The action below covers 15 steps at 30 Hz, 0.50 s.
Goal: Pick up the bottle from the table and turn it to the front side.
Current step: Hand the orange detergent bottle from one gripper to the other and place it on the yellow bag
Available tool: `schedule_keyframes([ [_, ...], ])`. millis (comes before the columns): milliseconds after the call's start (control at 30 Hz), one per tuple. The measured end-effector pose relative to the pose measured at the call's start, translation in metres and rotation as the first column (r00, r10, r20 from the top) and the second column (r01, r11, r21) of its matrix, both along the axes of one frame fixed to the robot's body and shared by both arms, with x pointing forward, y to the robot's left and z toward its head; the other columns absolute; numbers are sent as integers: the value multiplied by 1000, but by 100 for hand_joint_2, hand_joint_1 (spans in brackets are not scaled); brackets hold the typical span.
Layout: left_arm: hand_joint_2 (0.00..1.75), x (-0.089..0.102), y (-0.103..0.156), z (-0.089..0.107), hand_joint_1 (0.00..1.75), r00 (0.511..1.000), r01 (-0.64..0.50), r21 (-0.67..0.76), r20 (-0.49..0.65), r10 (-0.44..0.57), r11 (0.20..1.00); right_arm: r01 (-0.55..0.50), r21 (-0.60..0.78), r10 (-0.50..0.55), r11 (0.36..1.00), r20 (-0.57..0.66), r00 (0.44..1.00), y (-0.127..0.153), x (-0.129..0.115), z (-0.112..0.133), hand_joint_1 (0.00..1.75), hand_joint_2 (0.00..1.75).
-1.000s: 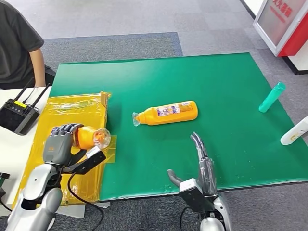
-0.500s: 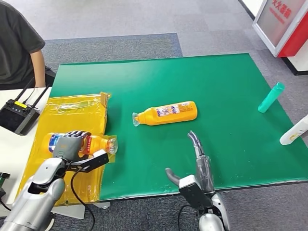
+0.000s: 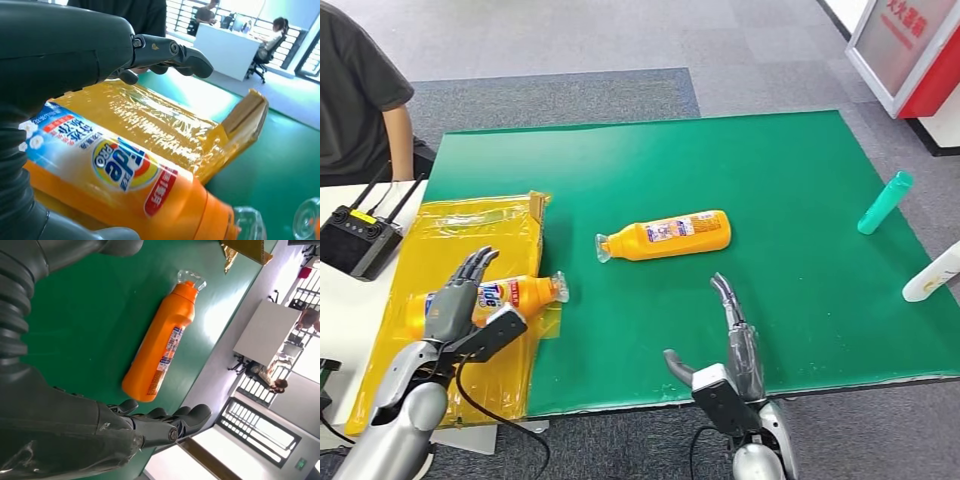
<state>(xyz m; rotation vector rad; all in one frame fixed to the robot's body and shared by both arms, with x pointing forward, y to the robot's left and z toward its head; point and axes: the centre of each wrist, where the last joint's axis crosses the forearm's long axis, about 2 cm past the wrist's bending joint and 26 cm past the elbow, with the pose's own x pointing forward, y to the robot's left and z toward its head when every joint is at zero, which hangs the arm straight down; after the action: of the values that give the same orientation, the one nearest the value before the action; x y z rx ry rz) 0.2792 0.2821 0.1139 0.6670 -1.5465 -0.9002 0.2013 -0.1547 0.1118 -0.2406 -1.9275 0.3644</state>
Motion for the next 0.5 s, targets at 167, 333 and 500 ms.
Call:
schedule_keyframes([
  [167,175,-18,2,6,0,982,78,-259,188,-29,963,3,9,-3,1000,8,1000,-1,-2,-2,0,175],
  [333,175,-49,0,6,0,925,329,-597,360,-122,732,9,43,-11,999,49,999,0,-4,-2,0,175],
  [500,175,-77,-11,-13,0,898,439,-737,359,-253,514,-26,116,16,993,86,996,4,-8,-2,0,175],
])
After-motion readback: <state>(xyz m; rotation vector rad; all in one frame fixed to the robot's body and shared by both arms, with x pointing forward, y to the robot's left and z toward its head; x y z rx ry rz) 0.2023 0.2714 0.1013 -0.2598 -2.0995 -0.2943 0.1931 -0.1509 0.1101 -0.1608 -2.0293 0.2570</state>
